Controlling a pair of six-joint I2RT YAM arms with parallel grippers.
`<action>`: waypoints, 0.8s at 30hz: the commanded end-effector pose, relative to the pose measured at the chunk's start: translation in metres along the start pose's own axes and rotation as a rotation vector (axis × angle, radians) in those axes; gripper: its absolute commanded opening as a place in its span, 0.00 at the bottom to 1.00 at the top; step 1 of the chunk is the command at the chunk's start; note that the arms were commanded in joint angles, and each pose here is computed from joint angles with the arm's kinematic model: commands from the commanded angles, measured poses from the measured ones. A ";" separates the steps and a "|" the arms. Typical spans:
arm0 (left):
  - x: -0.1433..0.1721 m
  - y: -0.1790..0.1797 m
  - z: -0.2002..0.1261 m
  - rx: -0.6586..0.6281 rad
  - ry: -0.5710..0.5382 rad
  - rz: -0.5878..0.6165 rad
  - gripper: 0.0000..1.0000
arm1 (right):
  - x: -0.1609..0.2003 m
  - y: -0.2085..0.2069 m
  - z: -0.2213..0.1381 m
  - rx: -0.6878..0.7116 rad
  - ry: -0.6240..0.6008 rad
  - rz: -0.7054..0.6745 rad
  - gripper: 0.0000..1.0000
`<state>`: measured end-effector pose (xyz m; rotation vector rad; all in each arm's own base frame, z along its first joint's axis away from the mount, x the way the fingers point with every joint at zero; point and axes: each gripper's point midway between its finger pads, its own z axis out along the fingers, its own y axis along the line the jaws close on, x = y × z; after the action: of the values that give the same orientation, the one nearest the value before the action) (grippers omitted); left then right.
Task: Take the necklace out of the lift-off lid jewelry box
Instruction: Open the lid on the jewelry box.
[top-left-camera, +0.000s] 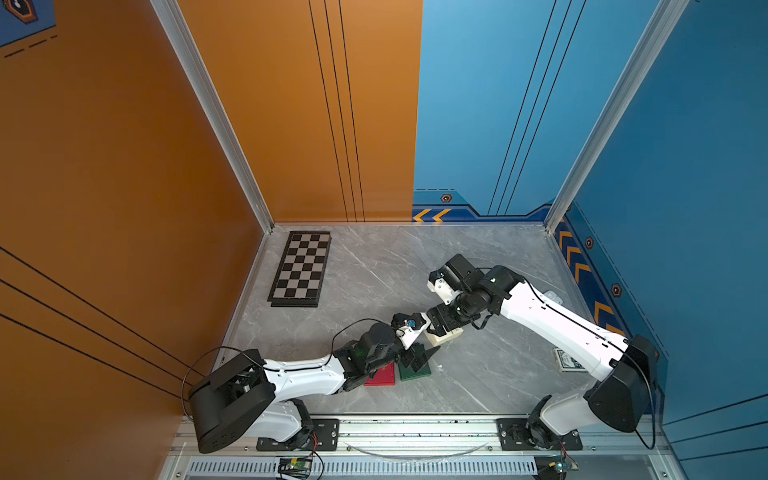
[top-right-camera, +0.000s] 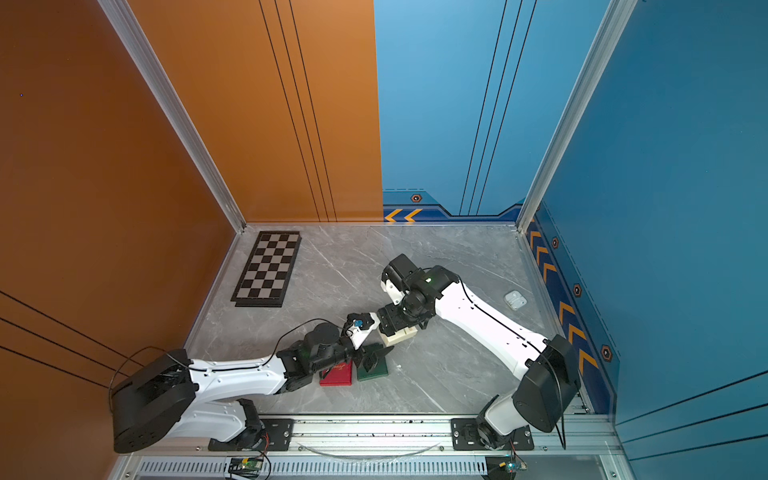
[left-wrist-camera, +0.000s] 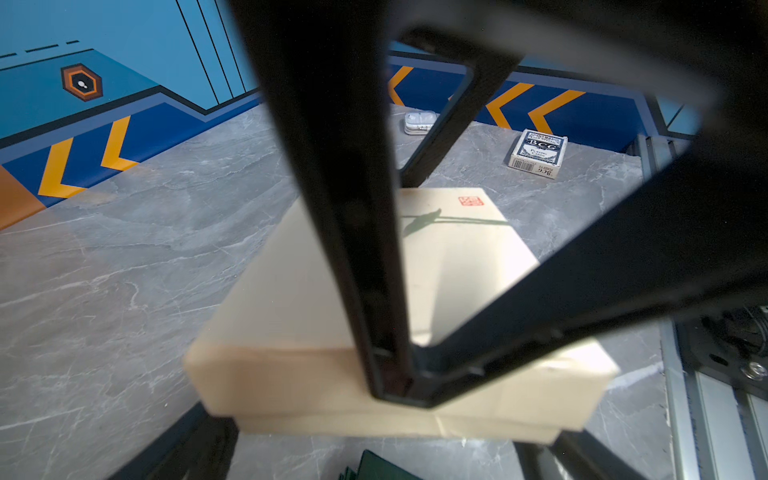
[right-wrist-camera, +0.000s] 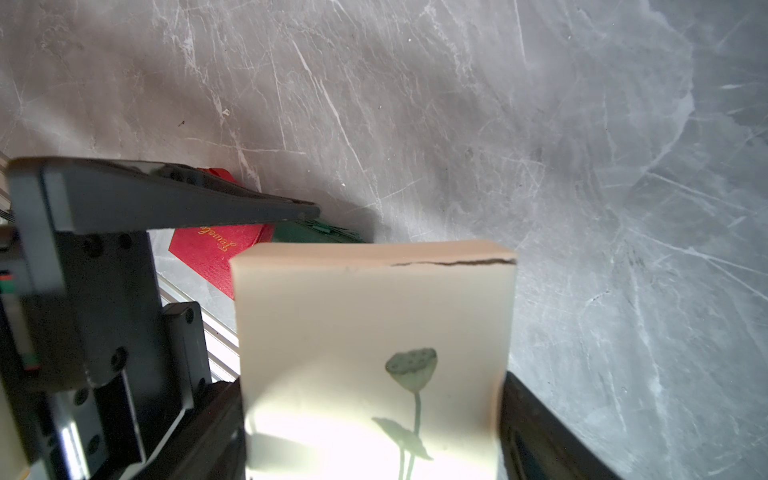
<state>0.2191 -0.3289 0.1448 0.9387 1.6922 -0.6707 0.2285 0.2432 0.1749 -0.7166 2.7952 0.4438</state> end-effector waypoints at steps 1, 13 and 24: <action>-0.012 0.007 -0.002 -0.018 -0.041 -0.020 0.98 | 0.006 0.008 0.001 -0.027 0.020 -0.017 0.73; -0.011 0.007 -0.001 -0.003 -0.036 -0.038 0.98 | 0.007 0.009 0.004 -0.030 0.025 -0.015 0.73; -0.013 0.003 -0.002 0.015 -0.041 -0.030 0.98 | 0.010 0.011 0.009 -0.032 0.043 -0.025 0.73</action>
<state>0.2200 -0.3282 0.1447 0.9246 1.7049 -0.6940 0.2294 0.2451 0.1752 -0.7144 2.7886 0.4527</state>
